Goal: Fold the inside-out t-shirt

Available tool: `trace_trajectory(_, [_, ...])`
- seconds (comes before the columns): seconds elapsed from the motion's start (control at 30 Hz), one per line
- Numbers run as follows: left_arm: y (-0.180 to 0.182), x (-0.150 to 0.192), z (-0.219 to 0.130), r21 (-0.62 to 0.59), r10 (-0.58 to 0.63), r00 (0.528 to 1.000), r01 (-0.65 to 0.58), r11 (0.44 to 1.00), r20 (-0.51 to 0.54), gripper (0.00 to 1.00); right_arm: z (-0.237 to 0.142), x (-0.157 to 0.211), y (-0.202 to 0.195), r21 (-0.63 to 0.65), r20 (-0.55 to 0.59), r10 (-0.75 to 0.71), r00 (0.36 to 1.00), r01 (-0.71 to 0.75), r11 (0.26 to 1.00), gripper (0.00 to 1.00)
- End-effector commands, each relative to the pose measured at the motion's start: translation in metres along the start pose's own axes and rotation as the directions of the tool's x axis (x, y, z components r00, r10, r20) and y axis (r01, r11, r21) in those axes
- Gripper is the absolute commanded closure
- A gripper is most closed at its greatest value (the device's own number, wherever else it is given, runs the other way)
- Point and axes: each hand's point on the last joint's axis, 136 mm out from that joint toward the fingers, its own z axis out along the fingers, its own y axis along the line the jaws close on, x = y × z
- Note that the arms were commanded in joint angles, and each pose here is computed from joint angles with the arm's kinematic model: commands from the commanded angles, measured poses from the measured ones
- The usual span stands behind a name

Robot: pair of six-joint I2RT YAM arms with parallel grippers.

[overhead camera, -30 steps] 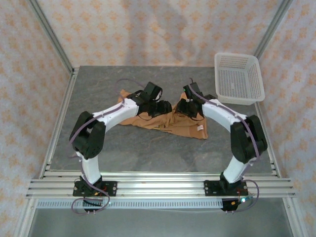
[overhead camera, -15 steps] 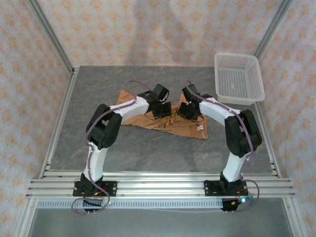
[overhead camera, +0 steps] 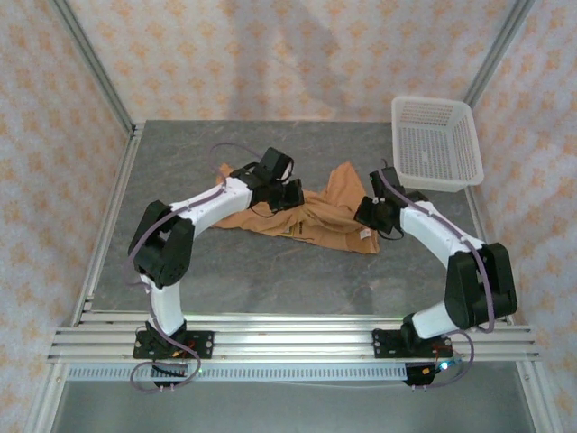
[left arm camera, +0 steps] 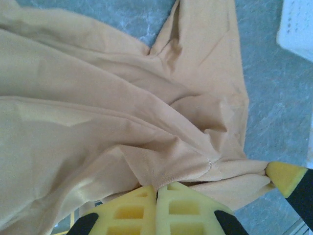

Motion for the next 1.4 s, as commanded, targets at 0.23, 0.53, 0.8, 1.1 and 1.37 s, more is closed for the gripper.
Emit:
trace_trajectory(0.23, [-0.009, 0.023, 0.024, -0.014, 0.021, 0.999, -0.022, 1.0, -0.03, 1.0, -0.042, -0.002, 0.059, -0.097, 0.064, -0.102, 0.993, 0.108, 0.989, 0.79])
trace_trajectory(0.53, [-0.014, 0.022, 0.02, -0.018, 0.036, 0.999, -0.036, 0.999, -0.028, 1.0, 0.017, 0.02, 0.104, -0.149, -0.056, -0.137, 0.989, 0.127, 0.981, 1.0])
trace_trajectory(0.8, [-0.014, 0.022, 0.014, -0.028, 0.045, 0.999, -0.046, 0.999, -0.021, 1.0, 0.057, 0.027, 0.088, -0.046, -0.102, -0.116, 0.988, 0.111, 0.993, 0.7])
trace_trajectory(1.1, [-0.011, 0.023, 0.014, -0.031, 0.043, 0.999, -0.043, 0.999, -0.027, 1.0, 0.077, 0.029, 0.074, 0.023, -0.112, -0.088, 0.99, 0.091, 0.996, 0.51])
trace_trajectory(1.37, [0.001, 0.017, 0.018, -0.027, 0.004, 1.0, -0.005, 1.0, -0.026, 1.0, 0.05, 0.021, 0.089, -0.026, -0.093, -0.115, 0.989, 0.113, 0.993, 1.0])
